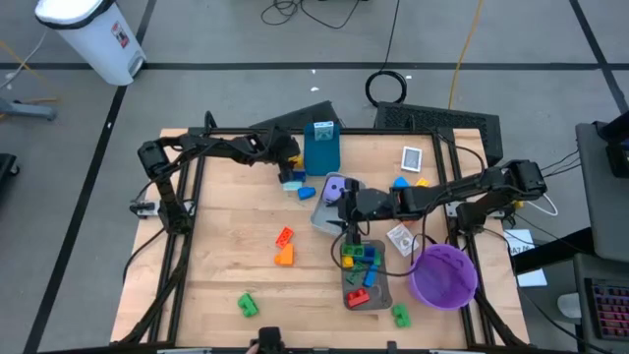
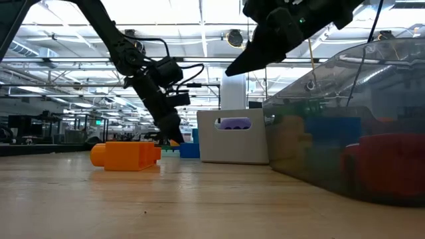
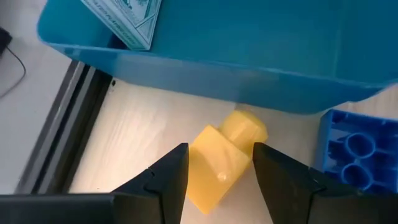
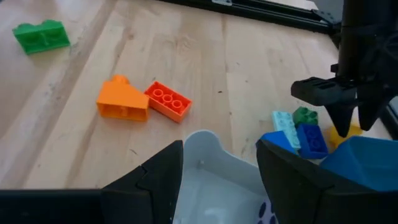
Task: Pick & Place Toys
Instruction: Put the yellow game piece into the black bin
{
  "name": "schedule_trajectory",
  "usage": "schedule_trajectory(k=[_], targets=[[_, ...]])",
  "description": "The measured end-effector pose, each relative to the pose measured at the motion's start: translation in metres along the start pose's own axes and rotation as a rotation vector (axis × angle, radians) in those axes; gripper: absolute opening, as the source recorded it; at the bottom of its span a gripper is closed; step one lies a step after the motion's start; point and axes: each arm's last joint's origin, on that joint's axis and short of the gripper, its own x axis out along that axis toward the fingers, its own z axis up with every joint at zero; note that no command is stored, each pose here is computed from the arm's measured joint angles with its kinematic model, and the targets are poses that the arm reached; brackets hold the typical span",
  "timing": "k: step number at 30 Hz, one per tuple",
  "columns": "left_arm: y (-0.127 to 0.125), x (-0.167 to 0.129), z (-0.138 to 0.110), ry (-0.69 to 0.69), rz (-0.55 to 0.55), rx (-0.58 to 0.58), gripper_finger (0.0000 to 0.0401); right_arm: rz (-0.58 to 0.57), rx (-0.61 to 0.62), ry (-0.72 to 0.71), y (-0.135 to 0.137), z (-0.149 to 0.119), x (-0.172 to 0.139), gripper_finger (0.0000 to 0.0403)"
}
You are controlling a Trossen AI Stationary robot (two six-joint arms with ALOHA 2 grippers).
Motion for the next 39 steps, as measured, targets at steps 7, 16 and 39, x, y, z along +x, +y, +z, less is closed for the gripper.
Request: schedule_trajectory(k=[7, 16, 39], targets=[[0.003, -0.007, 0.016, 0.010, -0.010, 0.125, 0.0186, -0.013, -0.012, 0.021, -0.006, -0.002, 0.001, 0.0196], [0.016, -0.021, 0.034, 0.099, -0.054, 0.228, 0.0187, -0.031, -0.020, 0.037, -0.013, -0.005, 0.002, 0.0196], [0.032, -0.021, 0.026, 0.122, -0.067, 0.249, 0.0269, 0.045, 0.096, 0.022, -0.028, -0.006, 0.003, 0.0196]])
